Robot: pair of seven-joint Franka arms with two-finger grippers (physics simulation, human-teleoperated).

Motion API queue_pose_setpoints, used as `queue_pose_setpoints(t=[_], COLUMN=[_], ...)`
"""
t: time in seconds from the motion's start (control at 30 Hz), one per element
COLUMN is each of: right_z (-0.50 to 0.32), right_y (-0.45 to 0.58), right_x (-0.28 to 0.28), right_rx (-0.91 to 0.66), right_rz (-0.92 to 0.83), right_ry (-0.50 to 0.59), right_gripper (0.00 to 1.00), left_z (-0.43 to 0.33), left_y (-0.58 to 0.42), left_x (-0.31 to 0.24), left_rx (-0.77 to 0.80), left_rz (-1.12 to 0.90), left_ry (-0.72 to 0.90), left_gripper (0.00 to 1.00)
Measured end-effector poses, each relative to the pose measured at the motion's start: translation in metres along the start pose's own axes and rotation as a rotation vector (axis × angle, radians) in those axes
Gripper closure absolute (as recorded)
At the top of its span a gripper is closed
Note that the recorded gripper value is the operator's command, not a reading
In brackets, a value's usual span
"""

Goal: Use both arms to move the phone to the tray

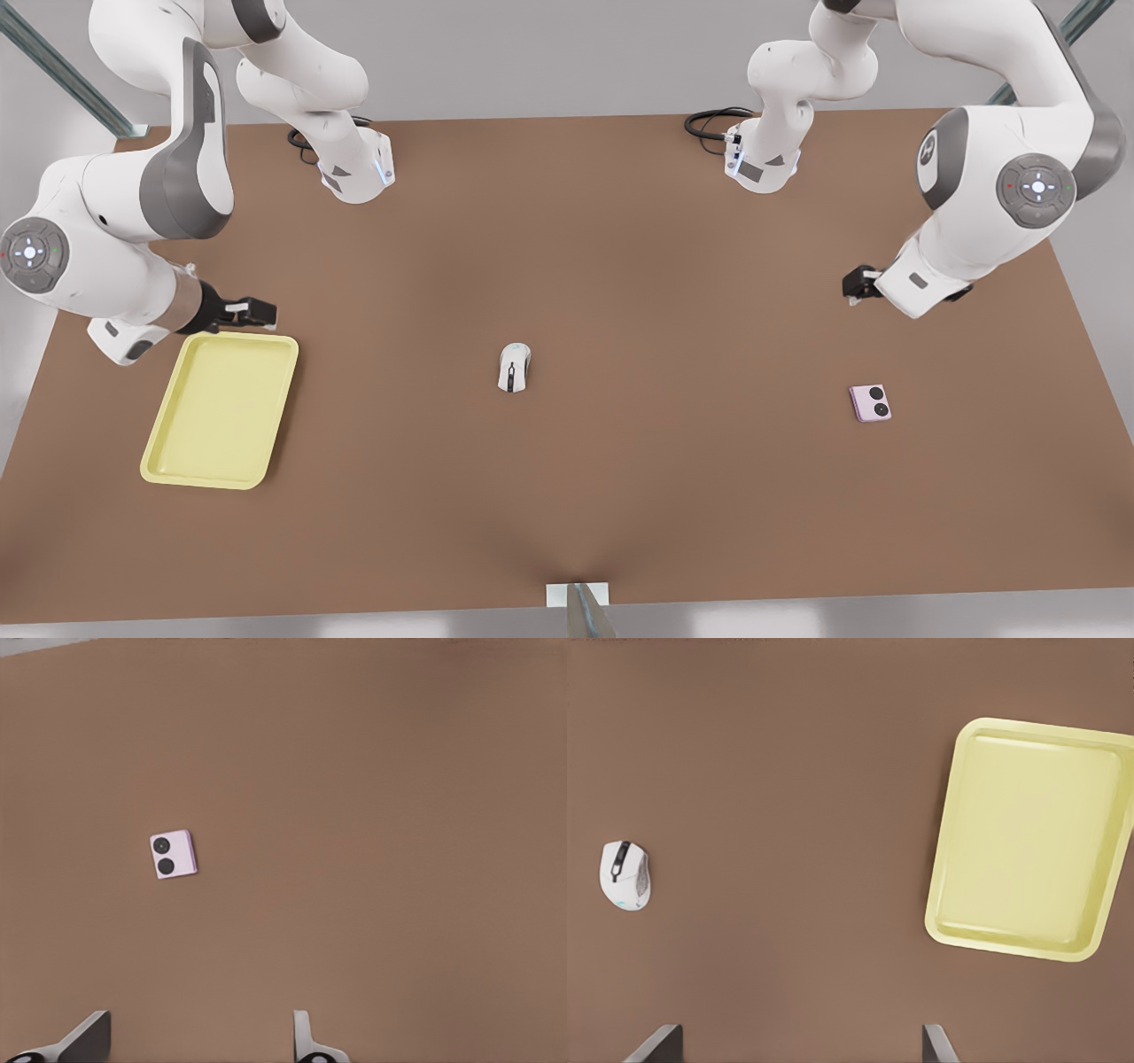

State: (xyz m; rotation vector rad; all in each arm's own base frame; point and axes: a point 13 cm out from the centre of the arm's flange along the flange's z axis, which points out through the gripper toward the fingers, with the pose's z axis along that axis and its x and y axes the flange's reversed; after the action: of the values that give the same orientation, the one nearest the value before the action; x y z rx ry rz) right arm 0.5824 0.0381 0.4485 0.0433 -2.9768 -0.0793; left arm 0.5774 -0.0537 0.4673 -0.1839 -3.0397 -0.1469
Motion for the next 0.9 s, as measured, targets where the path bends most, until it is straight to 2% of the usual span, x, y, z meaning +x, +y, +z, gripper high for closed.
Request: queue_pose_setpoints(t=[0.1,0.23,0.37,0.6,0.9], right_z=[-0.001,-0.002,-0.003,-0.003,-0.003], right_y=[0.000,0.000,0.000,0.000,-0.001], right_x=[-0.003,-0.006,-0.007,-0.008,-0.008], right_rx=[0.000,0.000,0.000,0.000,-0.001], right_rz=[0.001,0.003,0.004,0.006,0.008], right_ry=[-0.014,-0.024,-0.030,-0.033,-0.035], right_gripper=[0.00,0.00,0.00,0.00,0.00], left_z=[0.014,0.153,0.256,0.360,0.378], left_y=[0.001,0.059,0.106,0.151,0.160], left_x=[-0.008,-0.021,-0.003,0.002,-0.084], left_rx=[-0.002,0.023,0.053,0.084,0.086], left_rz=[-0.006,-0.112,-0.185,-0.197,-0.165], left_ry=[0.010,0.197,0.254,0.202,-0.004], left_gripper=[0.00,0.00,0.00,0.00,0.00])
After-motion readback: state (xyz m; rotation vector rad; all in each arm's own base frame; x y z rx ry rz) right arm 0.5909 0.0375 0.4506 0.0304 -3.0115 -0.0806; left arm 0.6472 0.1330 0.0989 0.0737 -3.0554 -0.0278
